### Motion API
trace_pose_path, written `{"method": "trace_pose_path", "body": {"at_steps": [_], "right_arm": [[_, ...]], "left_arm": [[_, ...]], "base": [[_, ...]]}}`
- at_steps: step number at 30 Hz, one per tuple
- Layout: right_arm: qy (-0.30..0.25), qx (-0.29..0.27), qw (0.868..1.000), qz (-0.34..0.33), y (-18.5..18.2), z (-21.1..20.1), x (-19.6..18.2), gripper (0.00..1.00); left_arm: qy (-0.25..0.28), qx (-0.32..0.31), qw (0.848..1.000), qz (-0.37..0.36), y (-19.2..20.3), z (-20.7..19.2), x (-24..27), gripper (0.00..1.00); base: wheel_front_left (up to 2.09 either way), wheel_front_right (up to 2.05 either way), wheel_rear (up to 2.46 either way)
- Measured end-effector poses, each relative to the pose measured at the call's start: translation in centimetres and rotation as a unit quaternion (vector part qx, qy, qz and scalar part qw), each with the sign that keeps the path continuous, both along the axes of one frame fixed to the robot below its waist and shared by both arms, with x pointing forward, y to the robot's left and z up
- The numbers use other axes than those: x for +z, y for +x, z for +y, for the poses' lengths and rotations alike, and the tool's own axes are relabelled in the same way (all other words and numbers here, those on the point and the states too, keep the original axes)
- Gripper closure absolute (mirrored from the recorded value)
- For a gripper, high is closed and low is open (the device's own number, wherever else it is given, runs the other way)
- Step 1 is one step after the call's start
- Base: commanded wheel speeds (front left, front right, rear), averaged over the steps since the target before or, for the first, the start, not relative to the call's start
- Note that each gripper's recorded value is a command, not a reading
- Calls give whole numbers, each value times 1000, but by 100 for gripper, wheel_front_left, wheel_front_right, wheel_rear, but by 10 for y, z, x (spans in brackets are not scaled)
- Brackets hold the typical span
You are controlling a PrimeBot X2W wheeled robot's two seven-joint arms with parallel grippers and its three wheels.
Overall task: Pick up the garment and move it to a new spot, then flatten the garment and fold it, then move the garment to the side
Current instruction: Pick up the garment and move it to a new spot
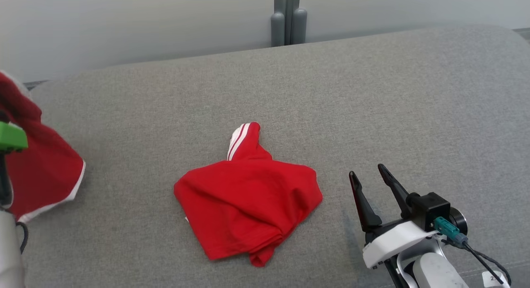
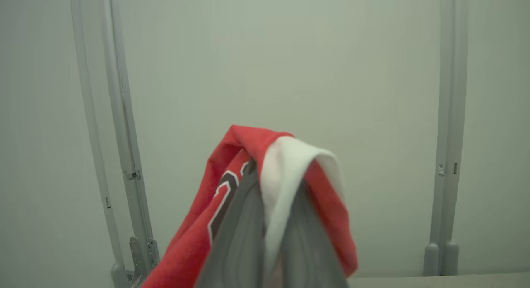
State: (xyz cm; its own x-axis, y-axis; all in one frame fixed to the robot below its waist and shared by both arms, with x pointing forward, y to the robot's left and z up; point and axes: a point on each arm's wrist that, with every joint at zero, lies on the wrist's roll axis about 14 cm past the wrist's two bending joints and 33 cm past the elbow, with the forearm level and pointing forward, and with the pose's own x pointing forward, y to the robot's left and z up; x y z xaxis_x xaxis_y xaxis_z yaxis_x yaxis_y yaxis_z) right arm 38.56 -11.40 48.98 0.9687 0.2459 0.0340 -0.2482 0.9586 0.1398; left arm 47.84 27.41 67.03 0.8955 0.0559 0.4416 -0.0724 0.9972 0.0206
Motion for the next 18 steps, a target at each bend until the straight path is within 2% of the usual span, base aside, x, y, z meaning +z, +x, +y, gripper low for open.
{"method": "trace_pose_path", "body": {"at_steps": [6,13,18], "right_arm": [[-11,12,1000,7,13,6,-8,0],[-30,12,999,22,24,-2,-23,0],[-33,20,999,29,32,3,-31,0]], "left_arm": [[-45,89,991,86,0,59,-68,100],[-79,130,977,152,-1,83,-125,100],[-112,146,956,229,-9,83,-189,100]], "base": [[0,0,0],[0,0,0],[0,0,0]]}}
